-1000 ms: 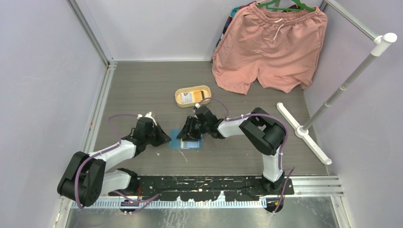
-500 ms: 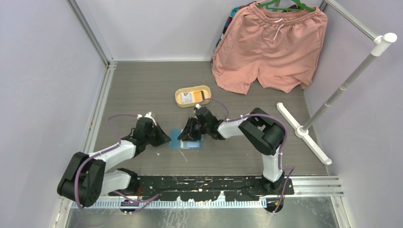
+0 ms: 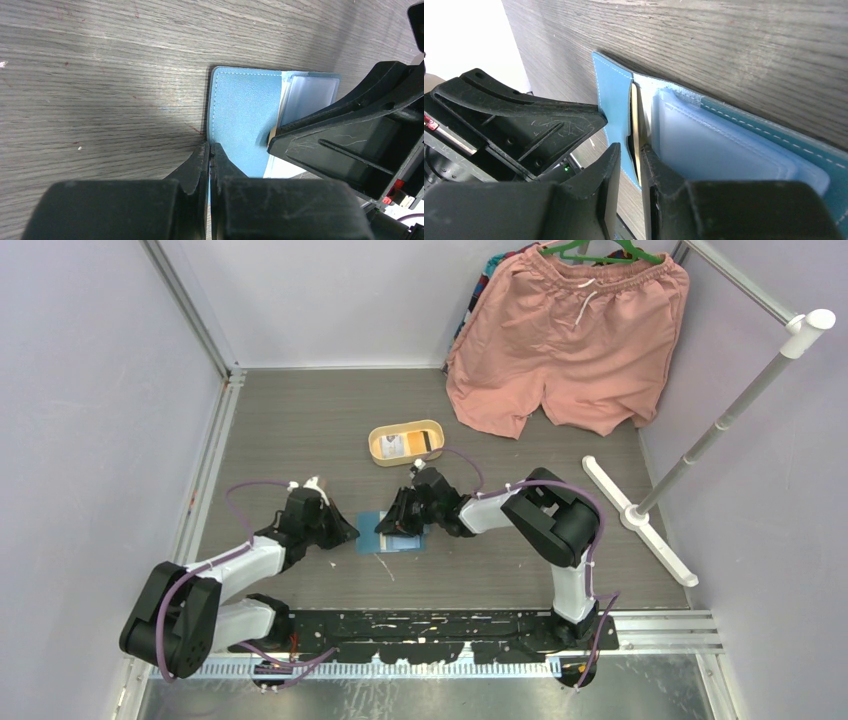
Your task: Take the credit cards out of the card holder
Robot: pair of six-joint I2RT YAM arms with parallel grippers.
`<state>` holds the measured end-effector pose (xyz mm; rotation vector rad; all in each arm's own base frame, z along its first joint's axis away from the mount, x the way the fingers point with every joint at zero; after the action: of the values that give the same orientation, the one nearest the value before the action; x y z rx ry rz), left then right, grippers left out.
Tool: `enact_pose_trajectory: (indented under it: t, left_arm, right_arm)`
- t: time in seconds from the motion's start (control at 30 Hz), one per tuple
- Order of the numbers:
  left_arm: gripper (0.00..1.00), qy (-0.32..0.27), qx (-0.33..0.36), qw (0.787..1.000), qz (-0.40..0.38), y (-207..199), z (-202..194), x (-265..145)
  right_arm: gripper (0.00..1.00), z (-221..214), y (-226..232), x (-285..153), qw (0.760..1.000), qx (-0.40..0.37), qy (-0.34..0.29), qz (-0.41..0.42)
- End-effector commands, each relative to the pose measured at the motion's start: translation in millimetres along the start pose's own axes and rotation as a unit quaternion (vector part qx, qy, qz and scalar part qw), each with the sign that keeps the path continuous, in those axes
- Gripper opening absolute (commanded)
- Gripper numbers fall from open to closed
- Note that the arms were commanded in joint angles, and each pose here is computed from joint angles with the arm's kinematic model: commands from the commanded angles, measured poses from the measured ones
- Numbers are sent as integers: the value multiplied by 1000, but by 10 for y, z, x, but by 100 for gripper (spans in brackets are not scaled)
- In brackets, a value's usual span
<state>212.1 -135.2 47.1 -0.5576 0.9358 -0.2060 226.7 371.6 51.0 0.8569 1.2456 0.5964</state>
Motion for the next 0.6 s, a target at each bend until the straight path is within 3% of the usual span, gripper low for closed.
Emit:
enact_pose_trajectory:
  t: [0.0,0.43,0.57]
  left_arm:
    - [0,26,0,999,28,154,-154,-15]
    - [0,28,-1,999,29,161,-165,-13]
    - [0,30,0,999,30,164,-167,-8]
  right_arm:
    - [26,107,276,-82,998,-14,-37,45]
    - [20,117,260,-93,998,-10,-45,46]
    - [13,126,252,-90,998,-8,-44,47]
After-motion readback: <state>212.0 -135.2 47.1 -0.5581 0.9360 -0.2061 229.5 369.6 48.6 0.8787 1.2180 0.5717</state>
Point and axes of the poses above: each gripper's point midway between its finger pads, its own x axis out along the fingers, its own y axis along the line the jaws close on, z = x × y, the point moved 4 cm from there along -x, back along the fingers, and after that the axes turned 4 degrees about x, right-handed, at the moved point
